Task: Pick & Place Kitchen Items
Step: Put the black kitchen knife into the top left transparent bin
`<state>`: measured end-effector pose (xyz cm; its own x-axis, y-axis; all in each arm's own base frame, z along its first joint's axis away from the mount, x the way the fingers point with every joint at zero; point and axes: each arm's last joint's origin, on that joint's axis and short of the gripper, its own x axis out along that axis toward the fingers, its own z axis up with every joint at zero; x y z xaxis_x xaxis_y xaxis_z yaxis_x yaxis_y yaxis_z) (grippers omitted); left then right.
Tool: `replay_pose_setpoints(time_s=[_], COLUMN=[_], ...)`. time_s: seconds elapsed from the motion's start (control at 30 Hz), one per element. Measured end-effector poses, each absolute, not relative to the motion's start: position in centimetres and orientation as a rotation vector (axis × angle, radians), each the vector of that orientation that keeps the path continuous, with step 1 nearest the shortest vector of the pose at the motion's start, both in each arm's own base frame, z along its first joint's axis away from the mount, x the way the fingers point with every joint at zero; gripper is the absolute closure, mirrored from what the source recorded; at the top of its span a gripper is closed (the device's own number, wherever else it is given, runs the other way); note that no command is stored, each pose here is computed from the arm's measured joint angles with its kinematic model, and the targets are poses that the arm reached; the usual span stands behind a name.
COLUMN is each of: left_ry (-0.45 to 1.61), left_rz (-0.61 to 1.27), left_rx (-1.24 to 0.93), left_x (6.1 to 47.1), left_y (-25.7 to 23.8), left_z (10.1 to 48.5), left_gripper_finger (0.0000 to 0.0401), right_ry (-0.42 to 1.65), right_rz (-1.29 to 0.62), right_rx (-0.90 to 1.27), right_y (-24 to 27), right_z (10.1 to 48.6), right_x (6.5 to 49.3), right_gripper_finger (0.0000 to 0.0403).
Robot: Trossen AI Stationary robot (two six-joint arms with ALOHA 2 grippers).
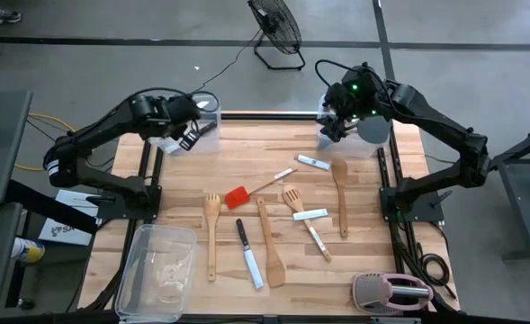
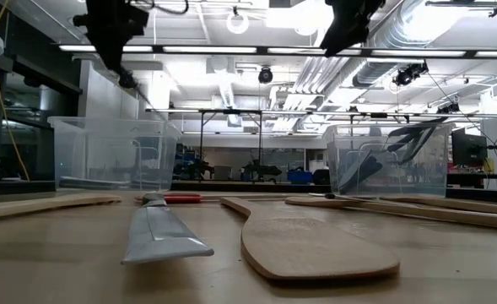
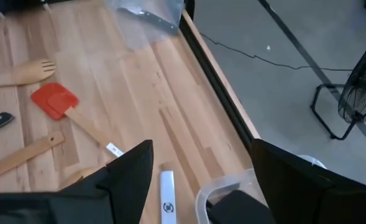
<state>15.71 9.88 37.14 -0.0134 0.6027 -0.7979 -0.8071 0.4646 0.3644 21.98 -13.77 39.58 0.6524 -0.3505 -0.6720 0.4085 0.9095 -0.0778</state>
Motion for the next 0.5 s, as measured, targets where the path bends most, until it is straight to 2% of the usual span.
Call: replay_pose_setpoints(time_s=[0.13, 0.5], left_ry=[1.172, 1.149], left_rz=[1.087, 0.984], left_rx=[-0.253, -0.295], left_x=[15.5, 15.1], left_y=[11.0, 14.7], left_z=[35.8, 32.8], left_gripper_finger=[0.0317, 0.0317], right_ry=[0.743, 0.743], right_rz=[-0.434, -0.436], right_rx=[0.081, 0.085], right_y=[-13.8, -13.8], right_z=[39.6, 39.6], right_x=[22.0, 22.0], right_gripper_finger=[0.0141, 0.0141])
